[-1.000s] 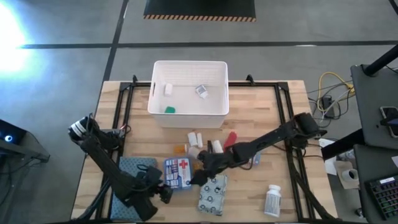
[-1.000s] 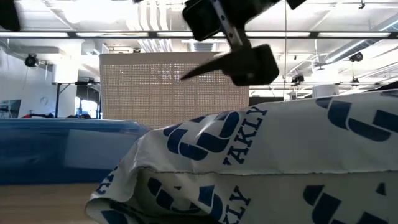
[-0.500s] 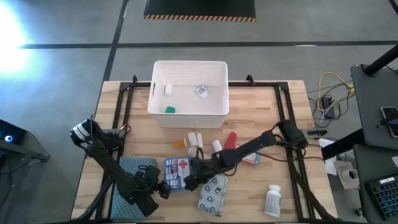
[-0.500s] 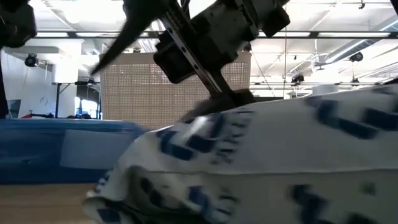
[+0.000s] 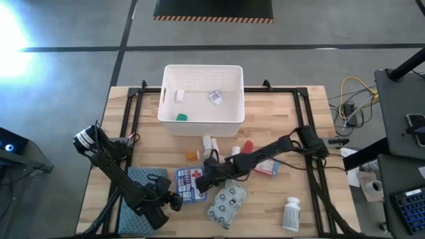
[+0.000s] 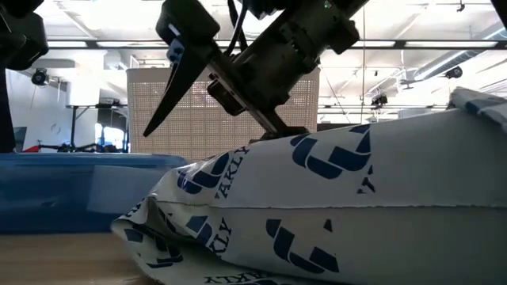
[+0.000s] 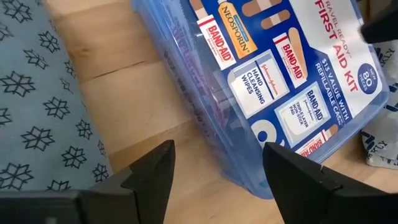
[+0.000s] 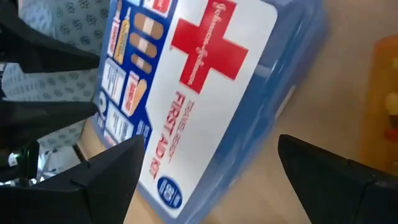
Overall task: Pick & place medical supplies in basket/bin
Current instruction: Put the first aid box into the white bin
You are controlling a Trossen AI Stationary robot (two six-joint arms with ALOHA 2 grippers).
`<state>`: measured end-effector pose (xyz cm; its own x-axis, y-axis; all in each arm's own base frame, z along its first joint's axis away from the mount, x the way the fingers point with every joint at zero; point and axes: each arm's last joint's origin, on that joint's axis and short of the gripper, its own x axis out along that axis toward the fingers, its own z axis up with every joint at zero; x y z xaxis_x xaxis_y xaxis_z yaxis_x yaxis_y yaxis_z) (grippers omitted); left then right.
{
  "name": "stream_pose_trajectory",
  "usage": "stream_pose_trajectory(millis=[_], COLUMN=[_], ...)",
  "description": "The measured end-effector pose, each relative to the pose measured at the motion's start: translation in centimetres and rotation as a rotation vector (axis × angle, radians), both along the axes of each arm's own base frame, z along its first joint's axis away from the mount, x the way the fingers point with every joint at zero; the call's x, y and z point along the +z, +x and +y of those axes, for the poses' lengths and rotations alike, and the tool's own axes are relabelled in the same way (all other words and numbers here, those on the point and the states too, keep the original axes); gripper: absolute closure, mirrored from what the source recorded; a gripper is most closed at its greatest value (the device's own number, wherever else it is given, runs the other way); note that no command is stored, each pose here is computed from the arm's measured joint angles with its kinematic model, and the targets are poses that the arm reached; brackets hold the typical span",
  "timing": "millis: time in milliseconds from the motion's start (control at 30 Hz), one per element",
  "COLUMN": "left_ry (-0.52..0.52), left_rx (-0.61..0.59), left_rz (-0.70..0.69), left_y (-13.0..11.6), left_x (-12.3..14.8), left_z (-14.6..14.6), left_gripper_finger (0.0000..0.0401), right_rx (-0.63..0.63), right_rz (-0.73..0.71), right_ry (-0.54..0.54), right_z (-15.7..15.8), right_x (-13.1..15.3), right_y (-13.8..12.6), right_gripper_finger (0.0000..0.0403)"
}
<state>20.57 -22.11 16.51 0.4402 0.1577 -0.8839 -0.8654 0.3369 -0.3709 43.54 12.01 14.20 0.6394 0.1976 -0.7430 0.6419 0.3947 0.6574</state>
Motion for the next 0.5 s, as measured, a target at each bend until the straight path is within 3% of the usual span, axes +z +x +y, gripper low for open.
stream_pose_trajectory(millis=[233, 500], left_ry=[0.012, 0.044], left_rx=[-0.035, -0.066], left_rz=[-0.041, -0.051], left_y=[0.5, 0.6], left_x=[0.0, 0.1], left_z=[-0.1, 0.0], left_gripper_finger=[0.0179, 0.0179], right_rx=[0.012, 0.158], right_rz=[-0.046, -0.145], right_ry=[0.015, -0.059], right_z=[-0.2, 0.1], right_x=[-0.5, 1.1], right_y=[0.7, 1.6], right_gripper_finger=[0.0044, 0.0044])
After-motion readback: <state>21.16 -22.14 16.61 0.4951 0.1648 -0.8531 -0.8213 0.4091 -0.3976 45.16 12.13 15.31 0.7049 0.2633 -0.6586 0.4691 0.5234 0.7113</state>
